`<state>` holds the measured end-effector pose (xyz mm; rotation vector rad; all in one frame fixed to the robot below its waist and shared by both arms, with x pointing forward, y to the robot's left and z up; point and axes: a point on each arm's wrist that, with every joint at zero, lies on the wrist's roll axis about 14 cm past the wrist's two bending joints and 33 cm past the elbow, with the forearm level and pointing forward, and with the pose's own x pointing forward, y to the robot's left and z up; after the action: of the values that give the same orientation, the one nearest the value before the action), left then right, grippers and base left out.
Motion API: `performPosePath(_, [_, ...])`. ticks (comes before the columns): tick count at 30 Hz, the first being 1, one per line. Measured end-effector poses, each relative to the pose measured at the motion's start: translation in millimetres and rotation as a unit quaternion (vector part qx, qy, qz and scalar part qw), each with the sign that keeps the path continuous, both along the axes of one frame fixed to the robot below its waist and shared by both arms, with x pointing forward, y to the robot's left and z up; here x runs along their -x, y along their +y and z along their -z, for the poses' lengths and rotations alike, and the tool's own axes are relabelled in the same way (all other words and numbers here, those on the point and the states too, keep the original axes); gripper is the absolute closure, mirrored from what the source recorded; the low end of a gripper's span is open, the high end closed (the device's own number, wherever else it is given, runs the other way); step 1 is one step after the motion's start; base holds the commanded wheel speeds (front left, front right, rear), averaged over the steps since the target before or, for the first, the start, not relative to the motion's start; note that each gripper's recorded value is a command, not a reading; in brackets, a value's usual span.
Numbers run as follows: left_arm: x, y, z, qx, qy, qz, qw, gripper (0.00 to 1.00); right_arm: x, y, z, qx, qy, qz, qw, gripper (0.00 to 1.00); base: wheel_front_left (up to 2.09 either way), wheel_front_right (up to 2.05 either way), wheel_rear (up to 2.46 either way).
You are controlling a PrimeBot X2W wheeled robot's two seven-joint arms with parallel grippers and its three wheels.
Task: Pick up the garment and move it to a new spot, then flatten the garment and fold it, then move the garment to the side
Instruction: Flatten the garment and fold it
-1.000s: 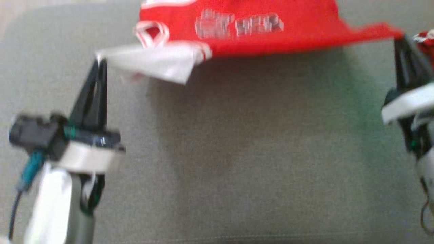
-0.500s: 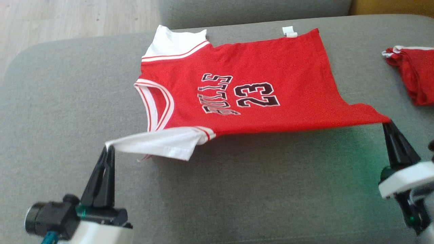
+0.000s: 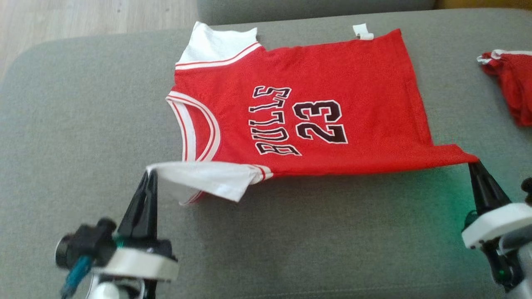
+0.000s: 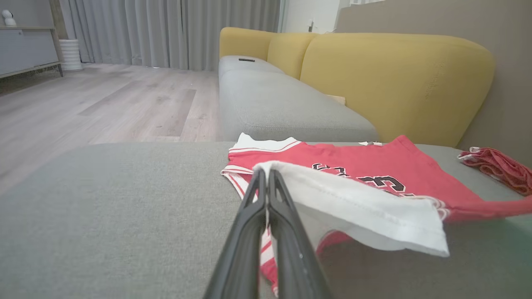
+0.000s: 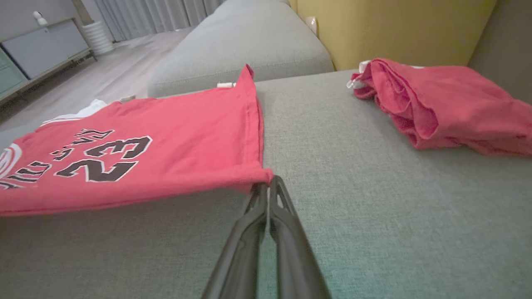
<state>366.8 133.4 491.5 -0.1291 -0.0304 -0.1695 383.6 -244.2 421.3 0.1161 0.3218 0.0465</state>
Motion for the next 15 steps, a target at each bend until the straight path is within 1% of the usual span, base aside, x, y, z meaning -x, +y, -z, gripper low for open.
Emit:
performPosePath(3, [-17.1, -2.3, 3.7, 0.002, 0.003, -0.001, 1.000, 1.00, -9.9, 3.3, 6.2, 0.000, 0.014, -0.001, 1.000, 1.00, 0.00, 0.00, 0.00])
performPosePath(9, [-53.0, -7.8, 13.7, -0.008, 0.017, 0.008, 1.000, 1.00, -42.2, 6.5, 6.6, 0.008, 0.017, -0.006, 1.000, 1.00, 0.00, 0.00, 0.00])
performPosePath(15, [-84.4, -13.0, 23.9, -0.022, 0.034, 0.019, 0.999, 1.00, -65.6, 12.2, 18.9, 0.019, 0.036, -0.017, 0.999, 1.00, 0.00, 0.00, 0.00])
